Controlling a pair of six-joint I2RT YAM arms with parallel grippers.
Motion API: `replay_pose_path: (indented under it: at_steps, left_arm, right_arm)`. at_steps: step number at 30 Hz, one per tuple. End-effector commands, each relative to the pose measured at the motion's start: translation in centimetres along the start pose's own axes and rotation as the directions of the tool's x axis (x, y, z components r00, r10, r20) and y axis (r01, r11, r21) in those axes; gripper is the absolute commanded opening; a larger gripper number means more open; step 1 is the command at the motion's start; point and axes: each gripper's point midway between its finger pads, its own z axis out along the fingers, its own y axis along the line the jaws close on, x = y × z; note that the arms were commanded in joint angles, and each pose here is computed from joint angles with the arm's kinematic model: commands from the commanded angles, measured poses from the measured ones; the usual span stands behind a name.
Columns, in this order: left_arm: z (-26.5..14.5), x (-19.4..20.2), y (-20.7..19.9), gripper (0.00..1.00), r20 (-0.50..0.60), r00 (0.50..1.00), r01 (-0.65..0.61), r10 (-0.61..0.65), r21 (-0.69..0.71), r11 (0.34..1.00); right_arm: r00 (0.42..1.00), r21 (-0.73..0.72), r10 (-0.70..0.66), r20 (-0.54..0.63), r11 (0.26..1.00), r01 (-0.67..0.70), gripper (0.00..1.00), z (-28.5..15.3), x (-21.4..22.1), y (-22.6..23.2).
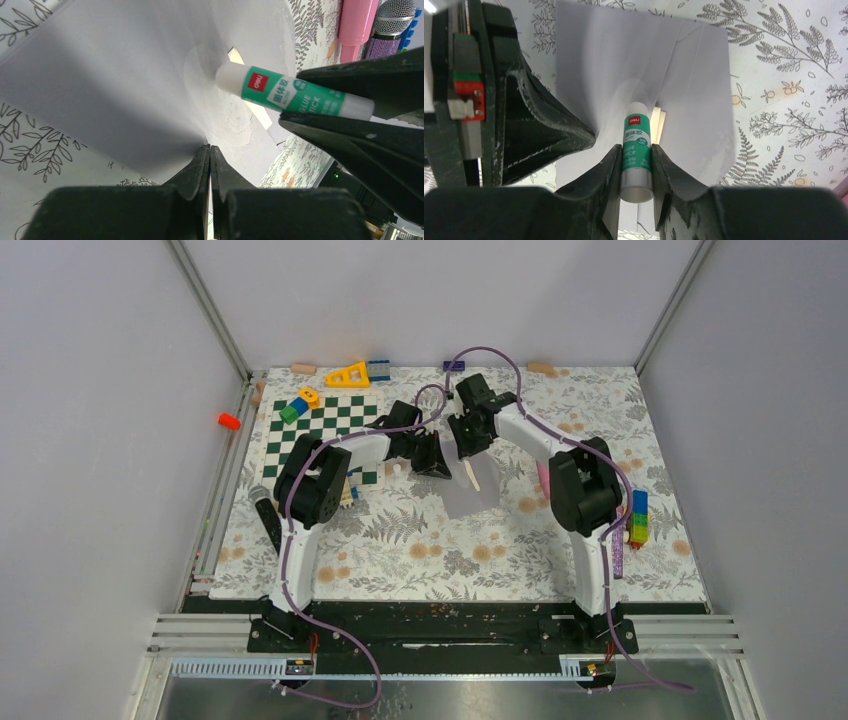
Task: Place the letter into the envelope and seal it
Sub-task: Paint the envelope at the center of the board.
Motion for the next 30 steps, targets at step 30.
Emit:
replay_pose_path:
  at_steps: [30]
  left_arm:
    - [0.6, 0.3, 1.3, 0.0, -0.011, 1.0, -0.011, 0.011, -0.058, 0.998]
  right_arm:
    - [0.998, 0.037, -0.062, 0.021, 0.997, 0.061, 0.0, -0.7, -0.7, -0.3]
